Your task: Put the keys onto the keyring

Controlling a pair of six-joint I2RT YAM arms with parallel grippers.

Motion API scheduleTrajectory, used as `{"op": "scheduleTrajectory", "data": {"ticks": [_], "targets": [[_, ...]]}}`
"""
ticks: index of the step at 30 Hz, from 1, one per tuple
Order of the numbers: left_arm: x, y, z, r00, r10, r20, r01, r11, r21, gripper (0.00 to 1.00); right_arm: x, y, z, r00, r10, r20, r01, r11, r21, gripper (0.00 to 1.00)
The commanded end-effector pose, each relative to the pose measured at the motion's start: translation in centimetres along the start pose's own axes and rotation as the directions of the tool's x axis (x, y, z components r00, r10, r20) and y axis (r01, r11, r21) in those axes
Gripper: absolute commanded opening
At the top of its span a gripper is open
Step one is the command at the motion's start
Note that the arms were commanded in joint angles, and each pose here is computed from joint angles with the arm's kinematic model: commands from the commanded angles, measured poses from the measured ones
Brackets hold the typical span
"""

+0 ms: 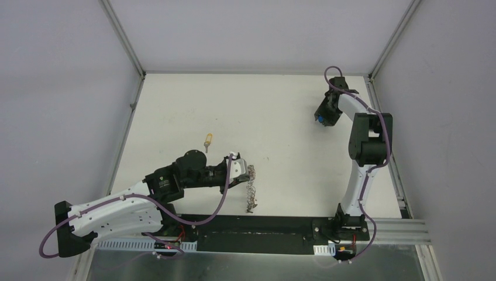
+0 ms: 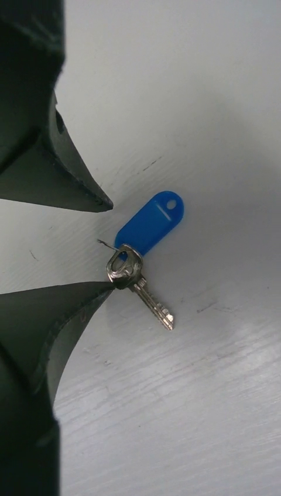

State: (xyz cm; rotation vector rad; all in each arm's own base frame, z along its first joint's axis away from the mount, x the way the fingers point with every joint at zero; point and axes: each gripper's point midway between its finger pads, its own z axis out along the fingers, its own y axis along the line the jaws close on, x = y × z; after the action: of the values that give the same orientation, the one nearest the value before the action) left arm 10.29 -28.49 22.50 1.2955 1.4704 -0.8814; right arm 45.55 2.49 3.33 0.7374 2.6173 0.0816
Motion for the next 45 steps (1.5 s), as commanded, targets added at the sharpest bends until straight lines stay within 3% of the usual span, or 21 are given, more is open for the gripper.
{"op": "scheduleTrajectory", "data": {"ticks": [1,6,9,14,21,27,36,45], "targets": [[-2.2,0.1,-0.2,0.995,0.019,0.094,-0.019,1.000,-0.005,0.00,-1.2,-0.4,0.3,1.000,-0.010,0.011,0.010,0.999,0.046,0.49],[-2.1,0.0,-0.3,0.996,0.026,0.089,-0.026,1.000,0.001,0.00,-1.5,-0.1,0.9,1.000,-0.006,0.008,0.005,0.999,0.044,0.39],[-2.0,0.0,-0.4,0.996,0.029,0.089,-0.029,1.000,0.000,0.00,-1.5,-0.1,0.8,1.000,-0.002,0.007,0.001,0.999,0.043,0.27],[-2.0,0.1,-0.5,0.995,0.036,0.088,-0.036,0.999,-0.005,0.00,-1.5,-0.5,0.3,1.000,-0.020,0.013,0.019,0.998,0.055,0.00],[-2.2,0.1,-0.7,0.995,0.042,0.089,-0.042,0.999,-0.009,0.00,-0.9,0.0,-1.2,0.998,-0.056,0.006,0.056,0.998,0.014,0.00],[-2.1,0.2,-1.0,0.996,0.043,0.083,-0.042,0.999,-0.017,0.00,2.0,1.4,-3.2,0.991,-0.134,-0.018,0.133,0.990,-0.037,0.00],[-1.9,0.3,-1.3,0.996,0.040,0.078,-0.037,0.999,-0.031,0.00,12.4,3.5,-7.4,0.956,-0.268,-0.120,0.245,0.953,-0.177,0.00],[-1.6,0.4,-1.3,0.997,0.042,0.069,-0.039,0.999,-0.033,0.00,25.5,1.7,-11.9,0.833,-0.483,-0.269,0.407,0.865,-0.292,0.00]]}}
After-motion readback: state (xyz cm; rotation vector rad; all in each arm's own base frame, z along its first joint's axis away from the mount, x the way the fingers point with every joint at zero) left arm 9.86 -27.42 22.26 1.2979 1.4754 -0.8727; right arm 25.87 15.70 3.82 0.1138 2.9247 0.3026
